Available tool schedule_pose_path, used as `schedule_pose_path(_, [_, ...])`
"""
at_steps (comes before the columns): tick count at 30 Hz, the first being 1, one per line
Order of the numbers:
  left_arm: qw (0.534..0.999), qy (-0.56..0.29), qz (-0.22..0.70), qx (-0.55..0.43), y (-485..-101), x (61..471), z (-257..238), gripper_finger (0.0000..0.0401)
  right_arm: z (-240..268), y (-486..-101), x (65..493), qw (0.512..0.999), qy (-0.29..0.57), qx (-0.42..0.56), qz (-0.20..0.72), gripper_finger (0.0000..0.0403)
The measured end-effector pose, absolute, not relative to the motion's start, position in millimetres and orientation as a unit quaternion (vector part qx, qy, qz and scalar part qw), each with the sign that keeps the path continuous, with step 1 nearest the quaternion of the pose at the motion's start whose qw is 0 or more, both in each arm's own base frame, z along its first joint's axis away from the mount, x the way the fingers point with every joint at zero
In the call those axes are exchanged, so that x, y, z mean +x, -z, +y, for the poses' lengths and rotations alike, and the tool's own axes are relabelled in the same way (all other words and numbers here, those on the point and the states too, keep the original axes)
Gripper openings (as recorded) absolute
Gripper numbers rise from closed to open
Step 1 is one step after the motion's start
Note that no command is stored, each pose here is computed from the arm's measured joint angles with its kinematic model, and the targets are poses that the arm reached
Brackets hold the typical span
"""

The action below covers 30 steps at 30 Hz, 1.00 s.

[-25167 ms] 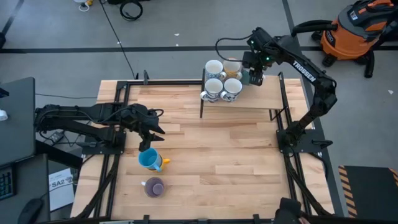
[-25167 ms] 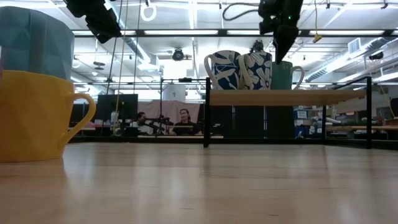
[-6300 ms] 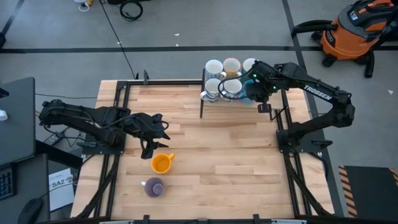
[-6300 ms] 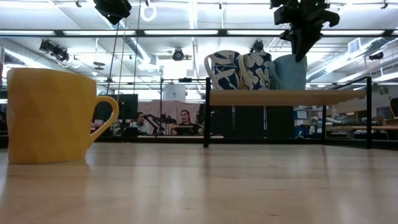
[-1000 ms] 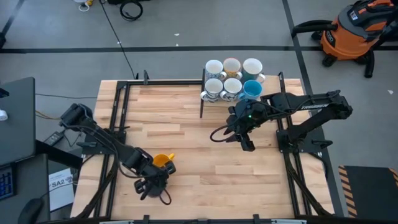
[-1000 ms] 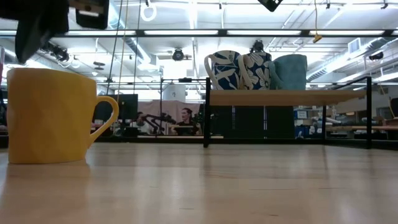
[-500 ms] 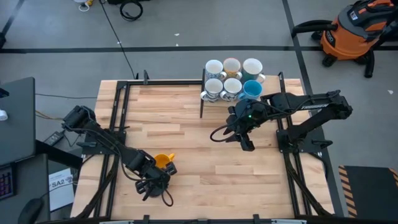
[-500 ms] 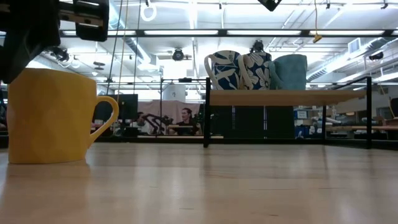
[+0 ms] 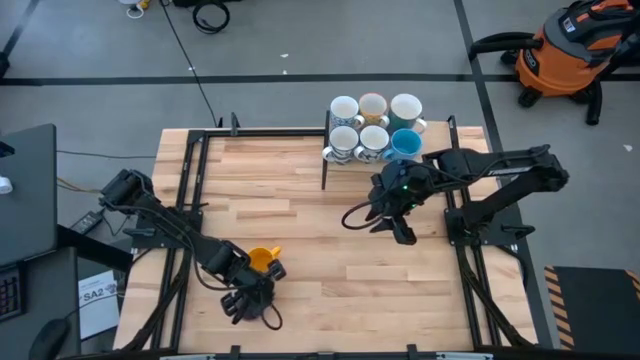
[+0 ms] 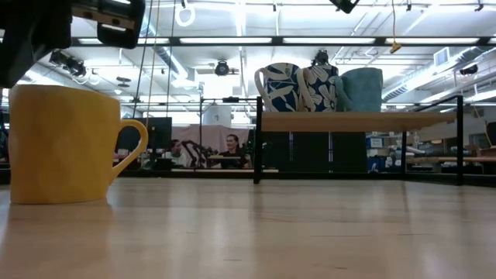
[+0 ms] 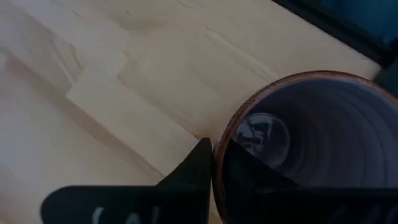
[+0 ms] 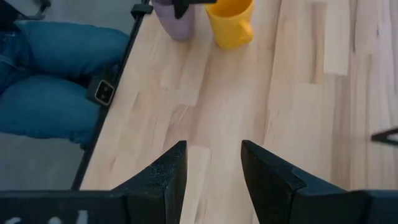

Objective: Place coffee mugs
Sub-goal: Put the purple mug on the shelf

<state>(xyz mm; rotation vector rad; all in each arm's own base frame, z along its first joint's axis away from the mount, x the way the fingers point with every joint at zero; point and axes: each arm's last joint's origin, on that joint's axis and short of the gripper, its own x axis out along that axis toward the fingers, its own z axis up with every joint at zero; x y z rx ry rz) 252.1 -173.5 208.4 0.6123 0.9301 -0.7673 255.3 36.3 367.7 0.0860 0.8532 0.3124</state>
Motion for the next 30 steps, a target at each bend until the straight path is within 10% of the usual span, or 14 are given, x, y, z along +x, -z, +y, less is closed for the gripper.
schedule_pose_path(20, [0.923,0.149,0.29,0.203,-329.1,329.4,-110.1,0.0029,31.7,-380.3,216.5,0.889,-0.134,0.041,0.437,0.0158])
schedule_pose_path(30, [0.982,-0.062,0.169,-0.053,-356.2,362.8,-36.6,0.0028,29.5,-384.0,198.6,0.881,-0.126,0.051,0.454,0.0158])
